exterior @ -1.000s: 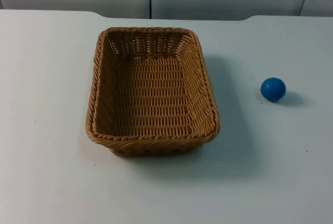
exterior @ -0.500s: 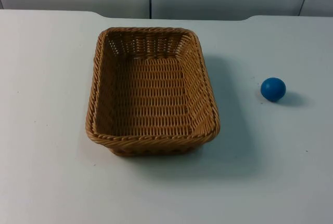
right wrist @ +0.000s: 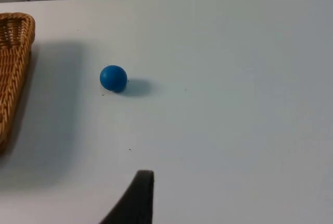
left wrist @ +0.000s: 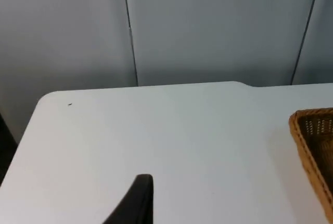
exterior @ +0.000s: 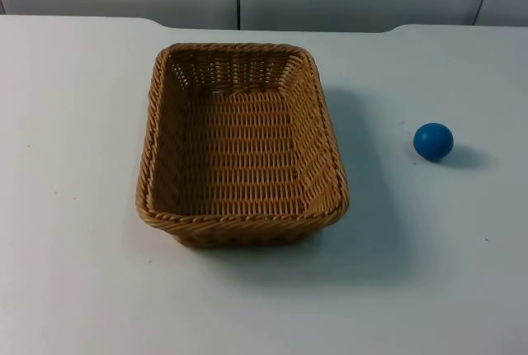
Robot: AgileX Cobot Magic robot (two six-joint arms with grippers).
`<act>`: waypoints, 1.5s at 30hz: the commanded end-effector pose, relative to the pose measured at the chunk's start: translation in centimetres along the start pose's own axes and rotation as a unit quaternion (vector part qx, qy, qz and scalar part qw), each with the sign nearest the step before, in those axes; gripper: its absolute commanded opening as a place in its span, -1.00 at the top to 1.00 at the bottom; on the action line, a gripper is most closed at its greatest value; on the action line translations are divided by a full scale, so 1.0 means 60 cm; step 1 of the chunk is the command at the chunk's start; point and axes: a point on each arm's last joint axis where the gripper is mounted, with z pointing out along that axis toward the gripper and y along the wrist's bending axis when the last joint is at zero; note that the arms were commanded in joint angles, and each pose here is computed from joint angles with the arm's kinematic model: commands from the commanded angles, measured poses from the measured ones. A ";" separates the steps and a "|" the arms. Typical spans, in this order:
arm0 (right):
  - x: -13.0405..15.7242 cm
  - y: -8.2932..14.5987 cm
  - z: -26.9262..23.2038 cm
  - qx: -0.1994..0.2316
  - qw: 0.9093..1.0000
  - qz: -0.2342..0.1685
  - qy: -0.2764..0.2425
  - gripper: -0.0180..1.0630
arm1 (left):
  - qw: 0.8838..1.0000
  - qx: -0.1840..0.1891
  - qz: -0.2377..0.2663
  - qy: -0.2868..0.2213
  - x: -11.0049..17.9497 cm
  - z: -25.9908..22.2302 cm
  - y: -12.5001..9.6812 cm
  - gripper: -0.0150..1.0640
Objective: Pick up the basket with the left hand and place the ball into the basket with the right hand.
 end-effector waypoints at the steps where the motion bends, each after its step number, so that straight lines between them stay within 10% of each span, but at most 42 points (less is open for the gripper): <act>1: 0.002 0.001 0.003 -0.004 1.000 -0.003 -0.002 -0.98 | 1.000 0.021 -0.007 -0.007 -0.028 0.023 -0.004 -0.98; 10: 0.002 0.001 0.003 -0.003 1.000 -0.001 -0.002 -0.98 | 0.993 0.111 -0.003 0.028 -0.141 0.160 -0.038 -0.98; 17: 0.002 0.000 0.003 -0.002 1.000 0.000 -0.002 -0.98 | 0.984 0.163 0.042 0.051 -0.157 0.274 -0.131 -0.98; 31: 0.002 0.000 0.003 -0.002 1.000 0.000 -0.002 -0.98 | 0.972 0.131 -0.073 0.183 -0.017 0.495 -0.200 -0.98; 45: 0.002 0.000 0.003 -0.002 1.000 0.000 -0.002 -0.98 | 0.923 0.104 -0.109 0.354 0.158 0.598 -0.251 -0.98</act>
